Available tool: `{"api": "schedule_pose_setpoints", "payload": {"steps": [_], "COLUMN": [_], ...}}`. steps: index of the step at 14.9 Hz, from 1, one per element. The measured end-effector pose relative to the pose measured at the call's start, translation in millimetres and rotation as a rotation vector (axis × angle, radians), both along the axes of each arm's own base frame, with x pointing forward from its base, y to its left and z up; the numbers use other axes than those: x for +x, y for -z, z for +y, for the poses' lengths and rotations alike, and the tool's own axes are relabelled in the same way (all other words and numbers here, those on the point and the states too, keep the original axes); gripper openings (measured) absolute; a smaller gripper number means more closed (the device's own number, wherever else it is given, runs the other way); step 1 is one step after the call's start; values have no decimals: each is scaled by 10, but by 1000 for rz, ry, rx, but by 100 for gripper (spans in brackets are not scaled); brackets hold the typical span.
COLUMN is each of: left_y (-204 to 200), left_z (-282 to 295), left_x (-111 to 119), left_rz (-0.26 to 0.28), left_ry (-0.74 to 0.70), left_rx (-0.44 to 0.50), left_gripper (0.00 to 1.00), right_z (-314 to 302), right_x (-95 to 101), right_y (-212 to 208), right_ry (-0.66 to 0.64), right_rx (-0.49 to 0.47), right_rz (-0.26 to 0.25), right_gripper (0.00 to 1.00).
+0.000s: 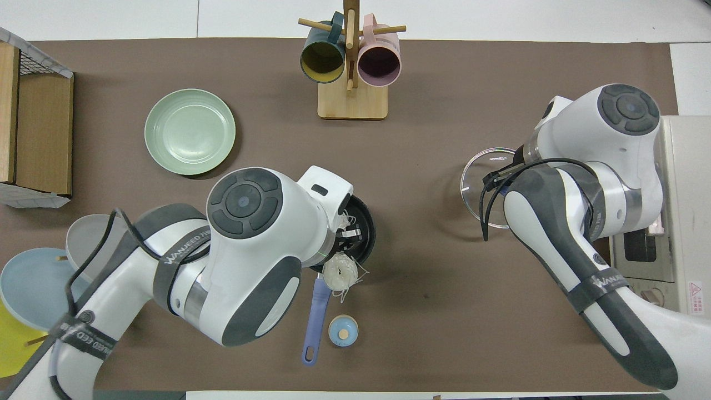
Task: Transfer vermicelli from plate to pot
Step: 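Carry the vermicelli over the pot while the right gripper lifts the lid, then drop the vermicelli into the pot while the right gripper carries the lid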
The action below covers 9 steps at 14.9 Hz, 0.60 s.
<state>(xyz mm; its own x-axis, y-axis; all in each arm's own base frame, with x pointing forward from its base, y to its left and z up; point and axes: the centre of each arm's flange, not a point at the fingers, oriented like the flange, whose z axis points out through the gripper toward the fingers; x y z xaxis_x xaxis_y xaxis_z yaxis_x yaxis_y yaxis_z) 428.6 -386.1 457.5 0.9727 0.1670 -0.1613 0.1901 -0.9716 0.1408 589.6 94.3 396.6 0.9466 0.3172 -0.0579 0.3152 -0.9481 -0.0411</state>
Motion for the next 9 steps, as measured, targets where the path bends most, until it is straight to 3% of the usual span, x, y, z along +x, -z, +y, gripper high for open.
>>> {"api": "schedule_pose_setpoints", "payload": {"steps": [5,9], "left_y": [621,790], "left_z": [23,36], "left_x": [150,251], "left_rz": [-13,-31], "left_ry": [-42,-37], "left_rx": [3,-6], "left_gripper": [28,28], "right_z": [119,488], "right_x": [86,27], "right_y": [-599,-703], "right_ry": [33,65], "right_rx": [-7,-15], "right_rz": [28,27], "right_gripper": [66,66]}}
